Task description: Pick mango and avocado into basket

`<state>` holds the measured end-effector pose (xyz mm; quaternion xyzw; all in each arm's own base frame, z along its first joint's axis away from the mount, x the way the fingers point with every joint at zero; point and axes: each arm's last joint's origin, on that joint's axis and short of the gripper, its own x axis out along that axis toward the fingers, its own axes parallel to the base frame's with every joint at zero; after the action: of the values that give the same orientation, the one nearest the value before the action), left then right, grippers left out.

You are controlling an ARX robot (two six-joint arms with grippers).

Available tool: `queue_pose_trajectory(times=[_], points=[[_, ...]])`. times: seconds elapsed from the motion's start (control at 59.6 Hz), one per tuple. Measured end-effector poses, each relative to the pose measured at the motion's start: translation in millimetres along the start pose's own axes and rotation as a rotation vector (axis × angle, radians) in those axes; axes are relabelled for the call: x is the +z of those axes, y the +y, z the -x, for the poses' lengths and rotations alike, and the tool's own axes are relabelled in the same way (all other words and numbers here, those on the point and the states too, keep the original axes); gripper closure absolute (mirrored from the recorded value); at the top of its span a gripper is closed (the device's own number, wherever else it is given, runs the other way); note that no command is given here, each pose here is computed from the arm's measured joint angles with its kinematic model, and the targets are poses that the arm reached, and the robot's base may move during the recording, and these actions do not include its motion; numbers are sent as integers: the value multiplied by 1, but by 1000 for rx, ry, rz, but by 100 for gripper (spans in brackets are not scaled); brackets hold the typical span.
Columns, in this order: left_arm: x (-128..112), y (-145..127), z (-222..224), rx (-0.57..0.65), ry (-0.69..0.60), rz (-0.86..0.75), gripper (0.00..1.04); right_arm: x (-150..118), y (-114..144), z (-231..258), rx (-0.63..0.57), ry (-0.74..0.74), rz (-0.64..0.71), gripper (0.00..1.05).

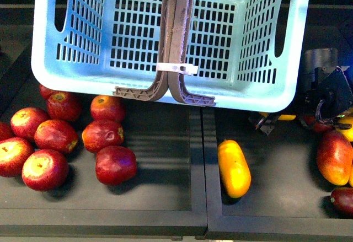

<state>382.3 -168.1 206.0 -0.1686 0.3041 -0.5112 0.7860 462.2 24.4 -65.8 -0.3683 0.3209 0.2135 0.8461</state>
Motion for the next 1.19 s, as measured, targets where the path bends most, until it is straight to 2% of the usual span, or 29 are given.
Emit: queue_pose_trajectory(times=[0.101,0.185,0.235,0.436,0.52,0.587,0.671,0.722,0.772,0.906,1.074,1.192], points=[[0,0,0,0,0,0,90,0,-4,-2,-9,19,-3,18],[0,0,0,1,0,0,90,-2,-4,-3,-4,25,-13,32],[0,0,0,1,0,0,90,-3,-5,-2,-11,33,-27,37],[0,0,0,1,0,0,90,-14,-18,14,-93,81,-152,39],[0,0,0,0,0,0,90,-23,-35,28,-180,109,-239,39],[0,0,0,0,0,0,90,-30,-61,53,-315,114,-327,39],[0,0,0,1,0,0,90,-33,-105,107,-457,15,-481,39],[0,0,0,2,-1,0,90,-28,-125,146,-491,-81,-584,39],[0,0,0,1,-1,0,90,-16,-135,185,-464,-193,-676,39],[0,-1,-1,-1,1,-1,90,10,-133,244,-303,-381,-855,39],[0,0,0,-3,1,0,90,52,-106,300,-22,-541,-1038,39],[0,0,0,-1,1,-1,90,81,-79,313,72,-572,-1068,39]])
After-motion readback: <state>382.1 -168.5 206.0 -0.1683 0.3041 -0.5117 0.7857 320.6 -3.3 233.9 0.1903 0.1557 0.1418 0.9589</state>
